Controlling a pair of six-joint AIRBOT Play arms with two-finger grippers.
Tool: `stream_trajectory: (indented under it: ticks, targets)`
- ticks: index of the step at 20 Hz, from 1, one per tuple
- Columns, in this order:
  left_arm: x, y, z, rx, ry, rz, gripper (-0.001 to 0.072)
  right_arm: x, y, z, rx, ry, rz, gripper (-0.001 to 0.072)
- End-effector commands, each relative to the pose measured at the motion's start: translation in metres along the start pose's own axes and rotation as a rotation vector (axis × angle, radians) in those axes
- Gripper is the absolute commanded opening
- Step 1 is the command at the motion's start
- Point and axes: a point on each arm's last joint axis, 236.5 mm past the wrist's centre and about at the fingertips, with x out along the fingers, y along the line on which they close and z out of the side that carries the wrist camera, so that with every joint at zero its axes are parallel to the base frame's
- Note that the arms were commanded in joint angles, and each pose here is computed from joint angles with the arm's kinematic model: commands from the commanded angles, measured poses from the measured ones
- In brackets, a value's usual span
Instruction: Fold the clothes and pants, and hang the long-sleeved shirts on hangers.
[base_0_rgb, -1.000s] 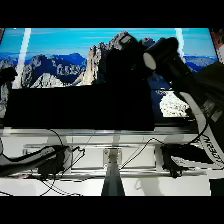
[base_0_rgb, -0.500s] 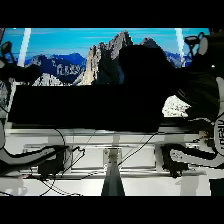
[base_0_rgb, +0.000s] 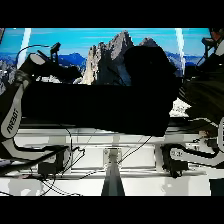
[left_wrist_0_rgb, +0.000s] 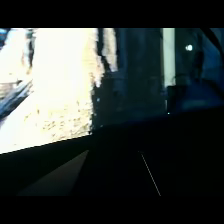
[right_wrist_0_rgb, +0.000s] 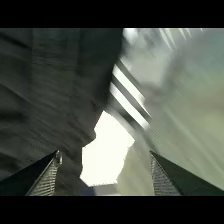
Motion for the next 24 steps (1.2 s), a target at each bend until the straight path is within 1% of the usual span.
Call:
stream_trajectory:
  ticks: [1, 4, 5, 7, 9, 12, 16, 17, 21, 22, 24]
  targets:
    - [0.002, -0.011, 0.004, 0.031, -0.015, -0.019, 0.0368, 0.003, 0.063, 0.058, -0.092, -0.227, 0.116, 0.0620]
    - [-0.017, -0.001, 0.012, 0.013, -0.053, -0.009, 0.0368, 0.030, 0.121, 0.077, -0.200, -0.261, 0.151, 0.0620]
    - [-0.022, 0.001, 0.012, 0.007, -0.052, -0.011, 0.0368, 0.043, 0.142, 0.081, -0.262, -0.261, 0.161, 0.0620]
    - [-0.026, 0.003, 0.005, -0.005, -0.023, -0.022, 0.0368, 0.066, 0.180, 0.089, -0.433, -0.277, 0.164, 0.0621]
    - [-0.027, 0.004, -0.002, -0.001, 0.008, -0.024, 0.0368, 0.083, 0.207, 0.101, -0.625, -0.332, 0.123, 0.0621]
    - [-0.026, 0.003, -0.004, -0.001, 0.014, -0.027, 0.0368, 0.105, 0.235, 0.108, -0.680, -0.385, 0.126, 0.0621]
    - [-0.026, 0.003, -0.004, -0.001, 0.015, -0.027, 0.0368, 0.131, 0.242, 0.102, -0.738, -0.359, 0.118, 0.0612]
    - [-0.026, 0.003, -0.005, -0.001, 0.017, -0.028, 0.0368, 0.135, 0.240, 0.105, -0.742, -0.367, 0.106, 0.0559]
    - [-0.027, -0.001, -0.014, -0.001, 0.055, -0.044, 0.0368, 0.134, 0.241, 0.128, -0.768, -0.467, 0.063, 0.0139]
    - [-0.027, -0.002, -0.015, -0.001, 0.061, -0.047, 0.0368, 0.130, 0.241, 0.132, -0.770, -0.478, 0.058, 0.0017]
    - [-0.027, -0.002, -0.015, -0.001, 0.062, -0.048, 0.0367, 0.123, 0.239, 0.131, -0.773, -0.444, 0.057, 0.0018]
